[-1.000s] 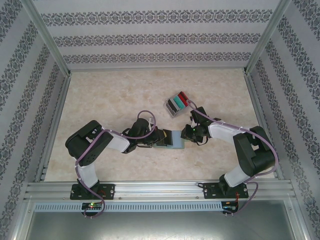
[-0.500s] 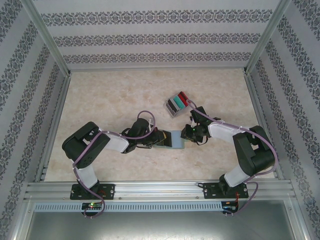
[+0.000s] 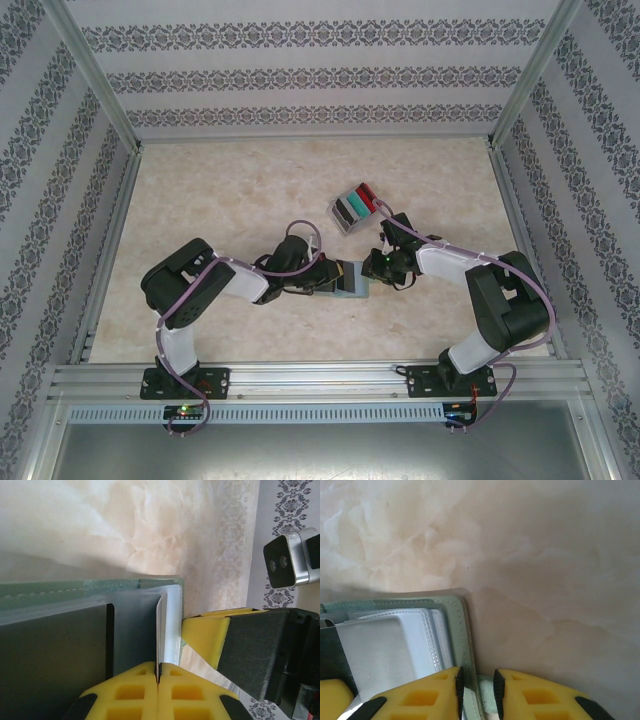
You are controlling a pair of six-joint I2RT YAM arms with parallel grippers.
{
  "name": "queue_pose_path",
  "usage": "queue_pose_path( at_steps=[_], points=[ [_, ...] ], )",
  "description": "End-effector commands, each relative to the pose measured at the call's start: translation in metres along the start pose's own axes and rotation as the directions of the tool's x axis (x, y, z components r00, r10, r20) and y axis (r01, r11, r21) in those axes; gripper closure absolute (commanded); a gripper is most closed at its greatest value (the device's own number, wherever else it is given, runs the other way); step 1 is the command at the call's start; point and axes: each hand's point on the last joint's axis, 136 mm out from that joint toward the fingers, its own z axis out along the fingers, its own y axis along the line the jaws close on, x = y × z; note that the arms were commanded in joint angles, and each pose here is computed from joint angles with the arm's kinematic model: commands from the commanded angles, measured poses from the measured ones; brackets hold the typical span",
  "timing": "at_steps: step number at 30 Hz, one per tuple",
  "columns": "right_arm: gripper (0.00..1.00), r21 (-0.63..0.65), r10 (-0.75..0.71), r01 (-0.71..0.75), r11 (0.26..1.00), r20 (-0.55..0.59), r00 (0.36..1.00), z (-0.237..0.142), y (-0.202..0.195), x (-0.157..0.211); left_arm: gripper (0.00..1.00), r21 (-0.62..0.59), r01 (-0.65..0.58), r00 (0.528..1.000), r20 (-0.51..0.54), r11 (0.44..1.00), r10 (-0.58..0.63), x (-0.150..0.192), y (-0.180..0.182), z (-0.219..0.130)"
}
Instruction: Put the credit cards into the card holder
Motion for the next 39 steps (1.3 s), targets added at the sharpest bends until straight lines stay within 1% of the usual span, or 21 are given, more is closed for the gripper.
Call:
queue_pose_path(
  at_steps=[1, 3, 5, 11, 13, 18, 19, 24, 32, 36, 38, 39],
  points=[
    [0.73, 0.066, 0.008, -0.005, 0.998, -0.039, 0.999, 0.015, -0.017, 0.014, 0.88, -0.045, -0.016, 0.999, -0.052, 0.999, 0.013, 0.013, 0.007, 0.004],
    [0.73, 0.066, 0.011, -0.008, 0.998, -0.038, 0.999, 0.015, -0.017, 0.014, 0.84, -0.06, -0.018, 0.999, -0.046, 0.998, 0.015, 0.013, 0.008, 0.0],
    [0.73, 0.065, 0.011, -0.009, 0.998, -0.034, 0.999, 0.014, -0.016, 0.012, 0.78, -0.091, -0.028, 0.999, -0.046, 0.996, 0.023, 0.014, 0.011, -0.004],
    [0.72, 0.063, 0.011, -0.009, 0.998, -0.033, 0.999, 0.013, -0.015, 0.012, 0.77, -0.138, -0.055, 0.998, -0.036, 0.989, 0.051, 0.011, 0.01, -0.016],
    [0.72, 0.06, 0.008, -0.007, 0.998, -0.03, 1.0, 0.012, -0.014, 0.011, 0.79, -0.136, -0.063, 0.998, -0.032, 0.989, 0.059, 0.011, 0.008, -0.018],
    [0.72, 0.06, 0.003, -0.001, 0.998, -0.03, 1.0, 0.011, -0.013, 0.012, 0.94, -0.106, -0.066, 0.997, -0.057, 0.992, 0.06, 0.013, 0.002, -0.01],
    [0.72, 0.06, 0.003, -0.001, 0.998, -0.03, 1.0, 0.011, -0.013, 0.012, 0.95, -0.108, -0.062, 0.997, -0.058, 0.992, 0.056, 0.012, 0.004, -0.008],
    [0.72, 0.048, 0.006, -0.005, 0.999, -0.033, 0.999, 0.011, -0.011, 0.012, 0.96, -0.1, -0.054, 0.996, -0.071, 0.993, 0.047, 0.013, 0.005, -0.002],
    [0.72, 0.049, 0.005, -0.004, 0.999, -0.033, 0.999, 0.012, -0.011, 0.012, 0.96, -0.075, -0.052, 0.991, -0.13, 0.996, 0.042, 0.019, 0.004, 0.012],
    [0.72, 0.048, 0.006, -0.005, 0.999, -0.03, 1.0, 0.011, -0.01, 0.011, 0.94, -0.083, -0.058, 0.99, -0.137, 0.995, 0.046, 0.019, 0.004, 0.013],
    [0.72, 0.046, 0.006, -0.005, 0.999, -0.024, 1.0, 0.01, -0.009, 0.01, 0.9, -0.092, -0.059, 0.991, -0.129, 0.994, 0.047, 0.018, 0.005, 0.011],
    [0.72, 0.042, 0.005, -0.004, 0.999, -0.019, 1.0, 0.008, -0.008, 0.009, 0.89, -0.097, -0.056, 0.991, -0.124, 0.994, 0.044, 0.018, 0.006, 0.009]
  ],
)
